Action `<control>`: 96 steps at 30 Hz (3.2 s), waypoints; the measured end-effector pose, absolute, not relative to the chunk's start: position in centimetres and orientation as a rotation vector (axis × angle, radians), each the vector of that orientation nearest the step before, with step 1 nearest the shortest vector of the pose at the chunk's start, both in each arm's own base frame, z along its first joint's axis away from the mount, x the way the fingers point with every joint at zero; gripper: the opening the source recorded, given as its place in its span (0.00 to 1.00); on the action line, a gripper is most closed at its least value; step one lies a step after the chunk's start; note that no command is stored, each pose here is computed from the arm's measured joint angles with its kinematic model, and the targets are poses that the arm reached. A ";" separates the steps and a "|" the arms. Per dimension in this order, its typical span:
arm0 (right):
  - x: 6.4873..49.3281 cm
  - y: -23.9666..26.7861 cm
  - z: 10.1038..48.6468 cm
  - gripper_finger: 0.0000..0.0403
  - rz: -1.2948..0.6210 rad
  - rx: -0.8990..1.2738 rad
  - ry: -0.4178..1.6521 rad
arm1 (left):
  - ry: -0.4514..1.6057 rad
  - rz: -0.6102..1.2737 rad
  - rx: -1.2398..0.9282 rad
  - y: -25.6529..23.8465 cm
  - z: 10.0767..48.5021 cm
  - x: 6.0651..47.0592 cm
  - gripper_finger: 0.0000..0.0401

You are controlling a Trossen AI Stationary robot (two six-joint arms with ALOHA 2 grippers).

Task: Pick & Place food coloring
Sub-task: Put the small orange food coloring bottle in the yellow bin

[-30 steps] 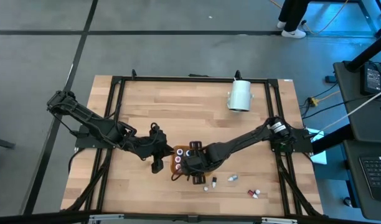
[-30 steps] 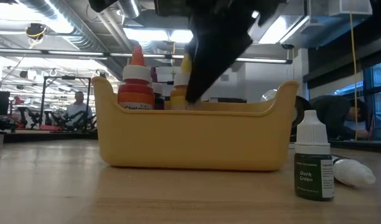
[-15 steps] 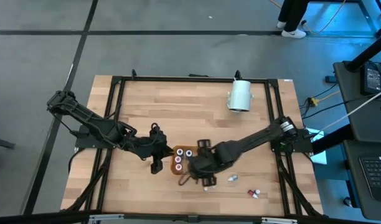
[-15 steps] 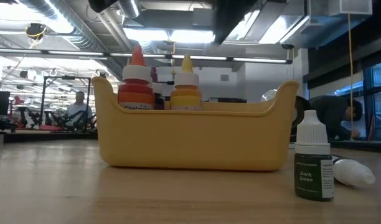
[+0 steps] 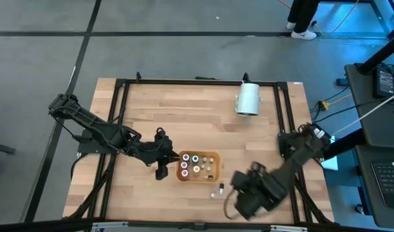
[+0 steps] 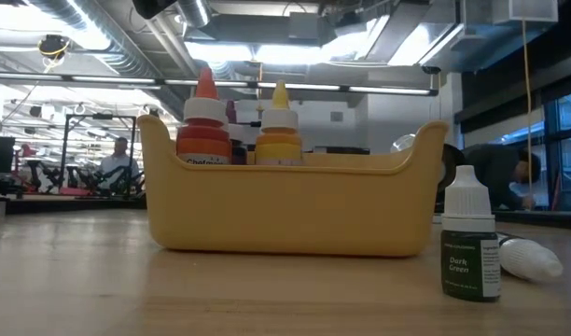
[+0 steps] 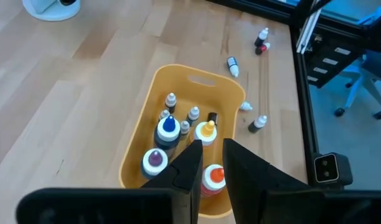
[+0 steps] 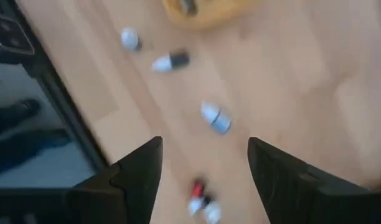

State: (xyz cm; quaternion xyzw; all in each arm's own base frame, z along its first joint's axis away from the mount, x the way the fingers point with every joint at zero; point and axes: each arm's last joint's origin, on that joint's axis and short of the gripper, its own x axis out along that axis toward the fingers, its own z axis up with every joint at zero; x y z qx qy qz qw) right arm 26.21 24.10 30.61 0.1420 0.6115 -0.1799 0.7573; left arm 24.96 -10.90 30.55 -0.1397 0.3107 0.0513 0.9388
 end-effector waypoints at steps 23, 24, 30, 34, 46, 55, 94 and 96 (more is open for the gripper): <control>17.9 28.5 22.7 0.44 -0.975 0.717 1.369 | 0.625 0.156 -0.308 -9.7 30.6 25.5 0.15; 17.9 28.4 22.8 0.44 -0.984 0.704 1.373 | 0.627 0.152 -0.309 -9.7 30.6 25.5 0.15; 18.2 27.2 25.3 0.43 -1.086 0.642 1.389 | 0.616 0.152 -0.313 -9.7 30.6 25.5 0.15; 17.8 25.7 27.8 0.43 -0.995 0.706 1.356 | 0.604 0.163 -0.319 -9.5 30.7 25.7 0.15; 16.2 23.9 26.1 0.43 -0.833 0.884 1.255 | 0.607 0.176 -0.340 -8.6 30.7 26.0 0.15; 16.0 24.4 23.8 0.43 -0.817 0.923 1.283 | 0.608 0.174 -0.338 -8.6 30.7 26.0 0.15; 16.4 26.2 18.7 0.53 -0.886 0.874 1.361 | 0.609 0.174 -0.337 -8.6 30.7 26.0 0.15; 16.4 26.3 18.4 0.52 -0.898 0.866 1.368 | 0.608 0.174 -0.338 -8.6 30.7 26.0 0.15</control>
